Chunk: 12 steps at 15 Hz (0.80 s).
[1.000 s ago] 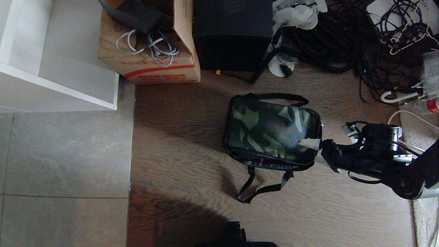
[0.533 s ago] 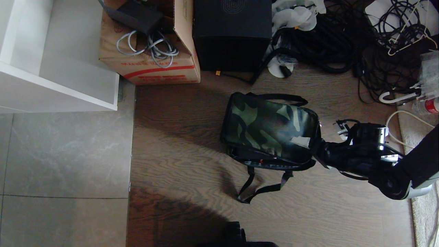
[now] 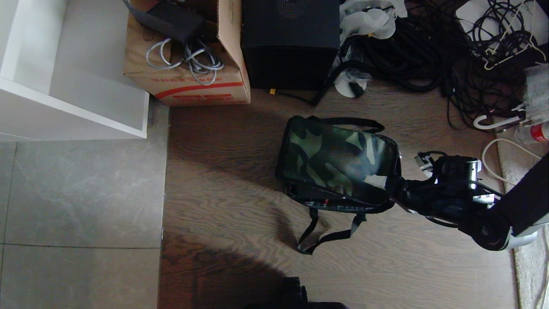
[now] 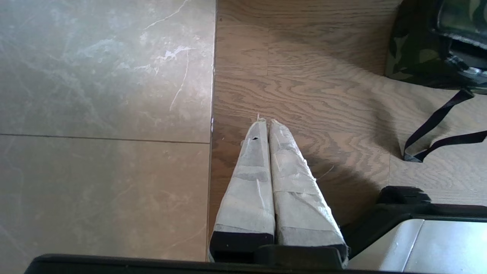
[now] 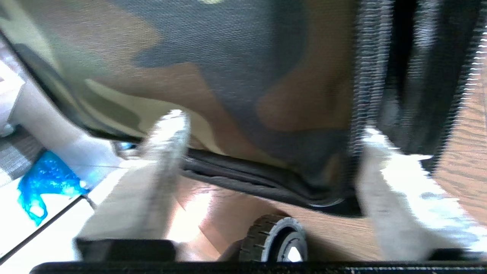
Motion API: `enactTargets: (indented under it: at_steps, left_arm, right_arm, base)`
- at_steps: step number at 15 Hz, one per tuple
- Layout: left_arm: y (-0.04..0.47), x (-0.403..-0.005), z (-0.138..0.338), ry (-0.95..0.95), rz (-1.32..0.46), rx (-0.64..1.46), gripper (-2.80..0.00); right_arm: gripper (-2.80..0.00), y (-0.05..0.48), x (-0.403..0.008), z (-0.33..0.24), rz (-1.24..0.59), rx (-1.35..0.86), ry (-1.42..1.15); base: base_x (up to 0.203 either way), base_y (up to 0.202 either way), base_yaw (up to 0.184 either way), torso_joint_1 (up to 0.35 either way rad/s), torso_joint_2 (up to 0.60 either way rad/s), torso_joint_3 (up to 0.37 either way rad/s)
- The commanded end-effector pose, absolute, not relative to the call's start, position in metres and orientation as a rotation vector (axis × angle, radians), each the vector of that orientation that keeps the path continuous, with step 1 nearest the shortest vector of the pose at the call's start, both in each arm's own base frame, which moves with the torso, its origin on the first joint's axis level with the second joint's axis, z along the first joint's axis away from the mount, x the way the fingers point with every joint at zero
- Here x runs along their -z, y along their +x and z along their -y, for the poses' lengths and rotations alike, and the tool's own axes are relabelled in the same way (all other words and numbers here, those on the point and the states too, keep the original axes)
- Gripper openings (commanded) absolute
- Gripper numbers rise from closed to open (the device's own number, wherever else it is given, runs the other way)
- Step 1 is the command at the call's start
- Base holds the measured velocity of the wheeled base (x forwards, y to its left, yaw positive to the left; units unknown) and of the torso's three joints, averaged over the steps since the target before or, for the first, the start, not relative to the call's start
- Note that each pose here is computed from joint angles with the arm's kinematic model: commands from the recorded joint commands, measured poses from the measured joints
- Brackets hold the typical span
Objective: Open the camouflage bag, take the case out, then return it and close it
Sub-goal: Open the top of the storage box
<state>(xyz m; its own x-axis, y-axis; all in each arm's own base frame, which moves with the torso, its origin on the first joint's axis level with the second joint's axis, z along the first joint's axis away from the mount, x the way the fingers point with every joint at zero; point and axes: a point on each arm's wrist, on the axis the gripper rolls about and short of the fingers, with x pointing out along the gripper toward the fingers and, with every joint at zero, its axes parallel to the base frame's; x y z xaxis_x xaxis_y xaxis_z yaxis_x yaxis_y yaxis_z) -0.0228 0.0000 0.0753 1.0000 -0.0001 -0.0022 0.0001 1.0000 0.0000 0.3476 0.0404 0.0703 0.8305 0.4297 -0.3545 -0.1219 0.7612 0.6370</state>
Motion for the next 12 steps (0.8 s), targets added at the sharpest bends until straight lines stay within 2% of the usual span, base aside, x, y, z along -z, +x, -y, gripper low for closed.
enactTargets:
  at_steps: [1,6,12]
  left_arm:
    - [-0.023,-0.075,0.000,0.000,-0.002,0.000,-2.80]
    - [-0.023,-0.075,0.000,0.000,-0.002,0.000,-2.80]
    - [-0.023,-0.075,0.000,0.000,0.000,0.000,-2.80]
  right_arm:
    - [-2.80,0.348,-0.068,-0.042,-0.518,-0.321,0.643]
    - [-2.80,0.343,-0.076,-0.041,-0.503,-0.327,0.639]
    - [-2.80,0.340,-0.111,-0.040,-0.395,-0.364,0.634]
  base:
    - [0.000,0.000,0.000,0.000,0.00,0.000]
    - [0.000,0.000,0.000,0.000,0.00,0.000]
    - [0.000,0.000,0.000,0.000,0.00,0.000]
